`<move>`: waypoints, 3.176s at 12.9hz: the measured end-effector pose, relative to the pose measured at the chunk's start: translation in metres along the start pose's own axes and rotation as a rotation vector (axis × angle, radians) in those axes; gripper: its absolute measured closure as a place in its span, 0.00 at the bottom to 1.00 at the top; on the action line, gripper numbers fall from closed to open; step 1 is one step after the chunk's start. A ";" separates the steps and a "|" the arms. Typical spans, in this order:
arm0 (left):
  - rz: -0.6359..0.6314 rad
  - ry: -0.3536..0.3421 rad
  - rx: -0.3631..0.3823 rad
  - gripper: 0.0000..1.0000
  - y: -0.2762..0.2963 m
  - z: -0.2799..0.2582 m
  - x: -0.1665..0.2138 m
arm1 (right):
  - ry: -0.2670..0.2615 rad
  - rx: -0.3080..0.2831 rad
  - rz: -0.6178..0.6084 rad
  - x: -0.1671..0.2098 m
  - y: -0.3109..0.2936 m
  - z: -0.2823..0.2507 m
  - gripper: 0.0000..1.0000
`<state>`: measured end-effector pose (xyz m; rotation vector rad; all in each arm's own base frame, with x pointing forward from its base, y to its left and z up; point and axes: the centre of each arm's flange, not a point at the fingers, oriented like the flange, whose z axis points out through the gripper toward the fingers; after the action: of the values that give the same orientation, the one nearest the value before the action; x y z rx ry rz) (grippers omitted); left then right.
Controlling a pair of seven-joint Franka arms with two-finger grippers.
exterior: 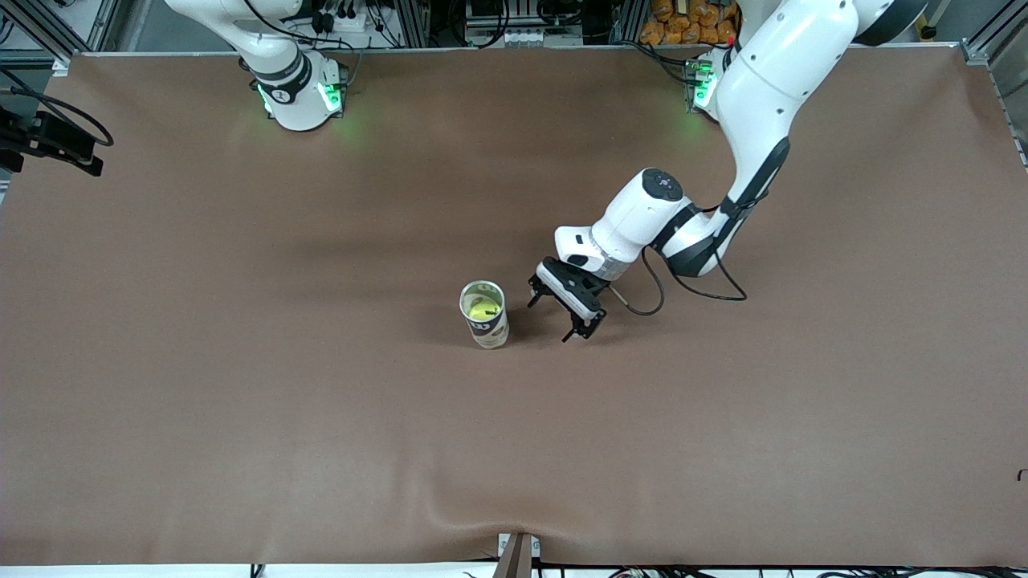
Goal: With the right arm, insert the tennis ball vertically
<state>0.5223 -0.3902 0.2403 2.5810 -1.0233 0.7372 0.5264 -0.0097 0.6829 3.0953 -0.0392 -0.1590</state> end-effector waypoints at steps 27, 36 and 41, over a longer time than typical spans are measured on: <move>-0.609 -0.546 0.312 0.00 -0.236 -0.374 0.094 | 0.092 0.050 0.009 0.019 0.010 0.005 0.00; -0.657 -0.489 0.389 0.00 -0.241 -0.433 0.094 | 0.086 0.050 0.009 0.018 0.010 0.006 0.00; -0.706 -0.545 0.382 0.00 -0.240 -0.467 0.071 | 0.085 0.050 0.009 0.018 0.010 0.006 0.00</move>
<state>0.5663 -0.0626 0.6550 3.2437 0.0056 0.0363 0.5437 -0.0204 0.6759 3.1476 -0.0546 -0.0271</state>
